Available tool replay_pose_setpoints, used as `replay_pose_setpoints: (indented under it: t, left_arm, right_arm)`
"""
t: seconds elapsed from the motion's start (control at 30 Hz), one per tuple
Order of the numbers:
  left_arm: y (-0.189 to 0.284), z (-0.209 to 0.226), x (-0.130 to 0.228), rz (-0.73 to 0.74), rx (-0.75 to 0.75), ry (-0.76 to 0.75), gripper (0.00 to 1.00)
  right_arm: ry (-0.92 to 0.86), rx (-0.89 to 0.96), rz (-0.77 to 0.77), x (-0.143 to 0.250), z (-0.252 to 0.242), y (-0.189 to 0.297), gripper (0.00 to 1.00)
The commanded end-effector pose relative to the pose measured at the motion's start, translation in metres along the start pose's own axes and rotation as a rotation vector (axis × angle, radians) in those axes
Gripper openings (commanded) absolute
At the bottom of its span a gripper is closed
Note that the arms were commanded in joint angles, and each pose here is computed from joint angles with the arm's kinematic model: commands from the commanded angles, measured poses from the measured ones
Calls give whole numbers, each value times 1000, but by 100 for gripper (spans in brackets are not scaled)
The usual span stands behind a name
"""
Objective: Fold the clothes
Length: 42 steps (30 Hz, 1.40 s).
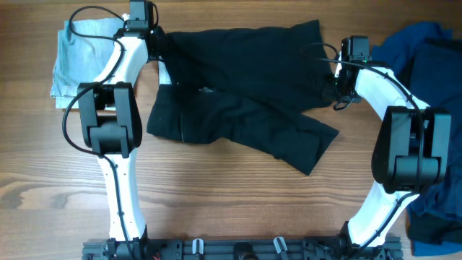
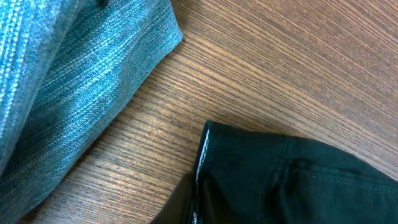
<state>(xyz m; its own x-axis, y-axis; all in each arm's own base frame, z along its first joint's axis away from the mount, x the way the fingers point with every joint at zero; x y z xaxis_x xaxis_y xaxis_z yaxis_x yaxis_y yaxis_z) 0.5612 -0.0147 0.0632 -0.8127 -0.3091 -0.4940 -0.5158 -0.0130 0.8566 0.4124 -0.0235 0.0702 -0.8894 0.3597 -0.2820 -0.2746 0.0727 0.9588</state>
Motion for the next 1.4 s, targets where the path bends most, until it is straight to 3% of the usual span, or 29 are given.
replay_pose_setpoints:
  t: [0.0,0.03,0.1,0.13,0.2,0.23,0.43,0.53,0.7,0.9,1.13,1.17,1.23,1.37]
  left_arm:
    - [-18,16,20,62,-70,-37,6]
    - [-15,15,17,52,-67,-37,8]
    - [-6,12,8,21,-57,-37,17]
    - [2,10,1,-2,-49,-37,23]
    - [29,3,-19,-74,-26,-34,45]
    - [44,1,-28,-105,-16,-39,50]
    - [182,-6,-54,-194,13,-55,56]
    - [242,1,-39,-149,-1,-57,61]
    - [292,8,1,17,24,-65,66]
    - [291,12,40,232,18,-73,66]
    - [255,-4,61,260,49,-197,70]
    - [246,-6,63,249,56,-209,73]
    - [232,-9,65,229,69,-213,96]
    - [209,-12,71,215,135,-221,100]
  right_arm:
    - [-55,133,-6,1,-30,-12,5]
    - [-56,119,-10,0,-28,-12,6]
    - [-56,81,-9,-2,-24,-11,24]
    - [-52,53,-7,-4,-20,-10,38]
    - [-1,-11,-3,-7,-12,-7,50]
    - [10,-38,-6,-10,-9,-5,54]
    - [-22,-158,-72,-28,4,44,62]
    - [-60,-167,-92,-23,0,87,63]
    - [-160,-175,-51,8,-11,154,61]
    - [-283,-149,24,45,-23,180,61]
    - [-301,-229,232,94,-19,135,60]
    - [-301,-234,244,99,-19,128,60]
    - [-305,-229,272,110,-21,116,60]
    - [-250,-270,296,121,-20,105,60]
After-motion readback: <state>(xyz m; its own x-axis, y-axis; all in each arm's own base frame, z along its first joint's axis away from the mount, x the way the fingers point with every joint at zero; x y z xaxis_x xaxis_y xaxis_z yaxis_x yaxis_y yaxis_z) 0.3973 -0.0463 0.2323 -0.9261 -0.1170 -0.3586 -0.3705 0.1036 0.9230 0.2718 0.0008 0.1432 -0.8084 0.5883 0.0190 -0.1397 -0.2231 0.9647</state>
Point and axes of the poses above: each gripper's point midway between its finger pads, its own y axis back along the fingers, its own z axis along the line the jaws close on, x = y × z, the point moved 7 cm from there along y, back along the fingers, and after that the axes turned 11 degrees about -y, right-handed, at the moved point
